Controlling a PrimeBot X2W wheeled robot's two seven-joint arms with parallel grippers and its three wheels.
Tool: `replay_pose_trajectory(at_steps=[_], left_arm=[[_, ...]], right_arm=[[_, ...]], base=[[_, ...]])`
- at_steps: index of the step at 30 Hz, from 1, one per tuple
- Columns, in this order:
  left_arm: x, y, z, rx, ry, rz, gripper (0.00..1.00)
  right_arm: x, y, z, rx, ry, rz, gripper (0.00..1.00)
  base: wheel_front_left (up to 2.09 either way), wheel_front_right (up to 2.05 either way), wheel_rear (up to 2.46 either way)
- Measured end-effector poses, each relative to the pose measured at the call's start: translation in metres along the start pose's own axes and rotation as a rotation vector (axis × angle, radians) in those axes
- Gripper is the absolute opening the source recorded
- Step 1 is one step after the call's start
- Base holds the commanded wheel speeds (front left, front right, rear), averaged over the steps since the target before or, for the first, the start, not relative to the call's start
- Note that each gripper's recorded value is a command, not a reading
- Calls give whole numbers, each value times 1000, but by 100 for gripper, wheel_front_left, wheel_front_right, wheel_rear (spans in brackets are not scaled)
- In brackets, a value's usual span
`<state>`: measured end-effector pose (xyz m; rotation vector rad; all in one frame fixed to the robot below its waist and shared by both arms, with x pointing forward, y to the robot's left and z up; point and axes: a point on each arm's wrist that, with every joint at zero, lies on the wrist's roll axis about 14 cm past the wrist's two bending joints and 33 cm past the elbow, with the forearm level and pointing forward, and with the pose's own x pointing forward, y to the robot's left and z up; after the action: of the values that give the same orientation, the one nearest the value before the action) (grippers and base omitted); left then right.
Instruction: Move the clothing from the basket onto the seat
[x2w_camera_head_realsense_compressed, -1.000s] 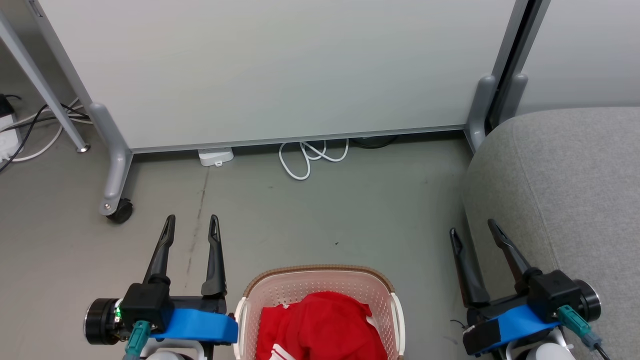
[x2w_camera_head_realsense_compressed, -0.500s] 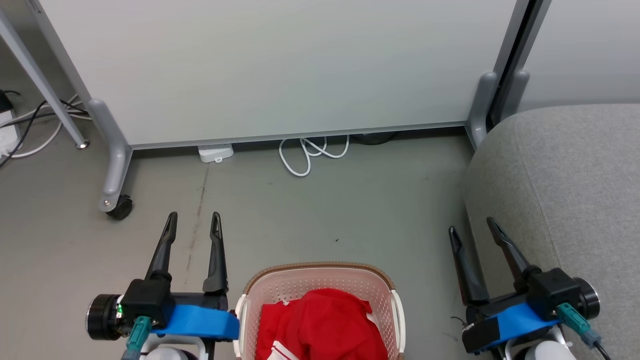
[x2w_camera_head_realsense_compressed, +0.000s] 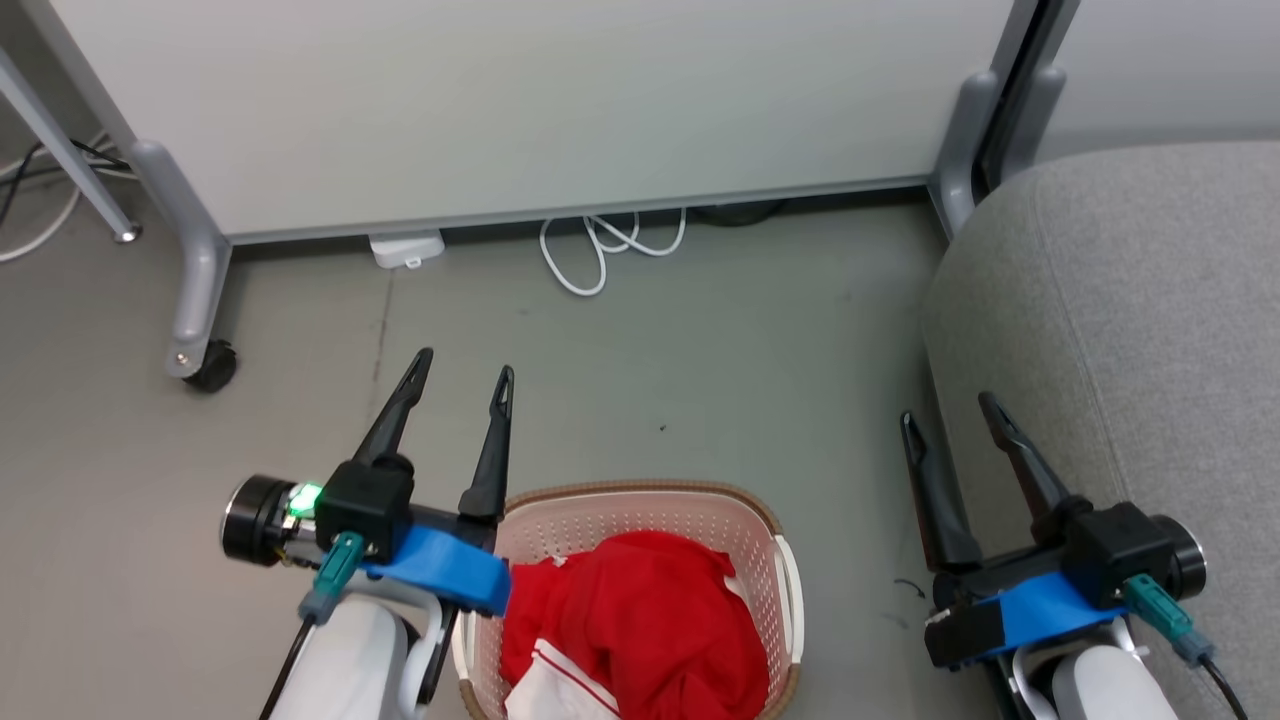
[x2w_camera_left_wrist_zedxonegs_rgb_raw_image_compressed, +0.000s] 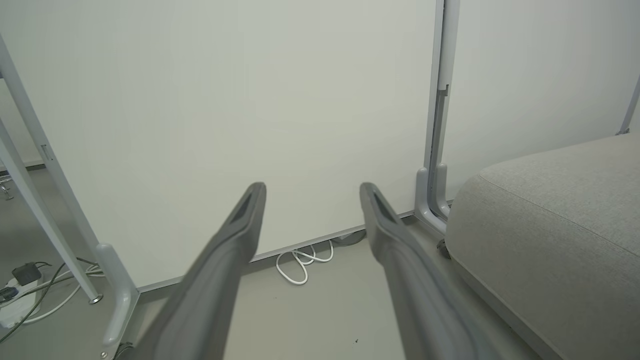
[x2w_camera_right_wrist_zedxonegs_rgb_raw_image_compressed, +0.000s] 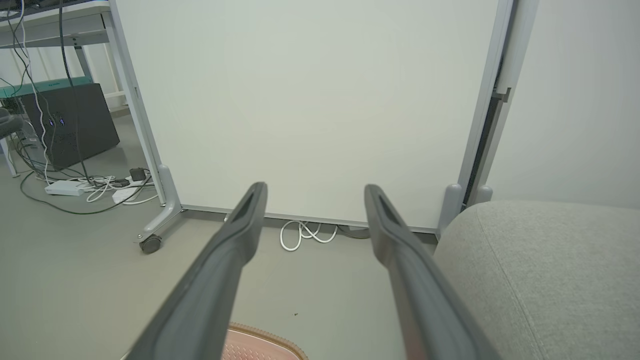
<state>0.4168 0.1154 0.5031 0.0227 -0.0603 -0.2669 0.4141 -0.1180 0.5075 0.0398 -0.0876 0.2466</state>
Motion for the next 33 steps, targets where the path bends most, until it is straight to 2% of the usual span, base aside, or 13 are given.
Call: replay_pose_trajectory(at_steps=[8, 16, 25, 33], left_arm=[[35, -16, -40, 52, 114, -130, 100], [52, -49, -113, 98, 305, -302, 100], [41, -76, -205, 131, 556, -487, 100], [4, -86, -279, 141, 806, -601, 100]], right_arm=[[15, -15, -14, 4, 23, -32, 100], [34, -35, -33, -7, 50, -67, 100], [56, -51, -64, -30, 93, -83, 100], [66, -59, -98, -59, 153, -80, 100]], base=[[0, 0, 0], [0, 0, 0], [0, 0, 0], [0, 0, 0]])
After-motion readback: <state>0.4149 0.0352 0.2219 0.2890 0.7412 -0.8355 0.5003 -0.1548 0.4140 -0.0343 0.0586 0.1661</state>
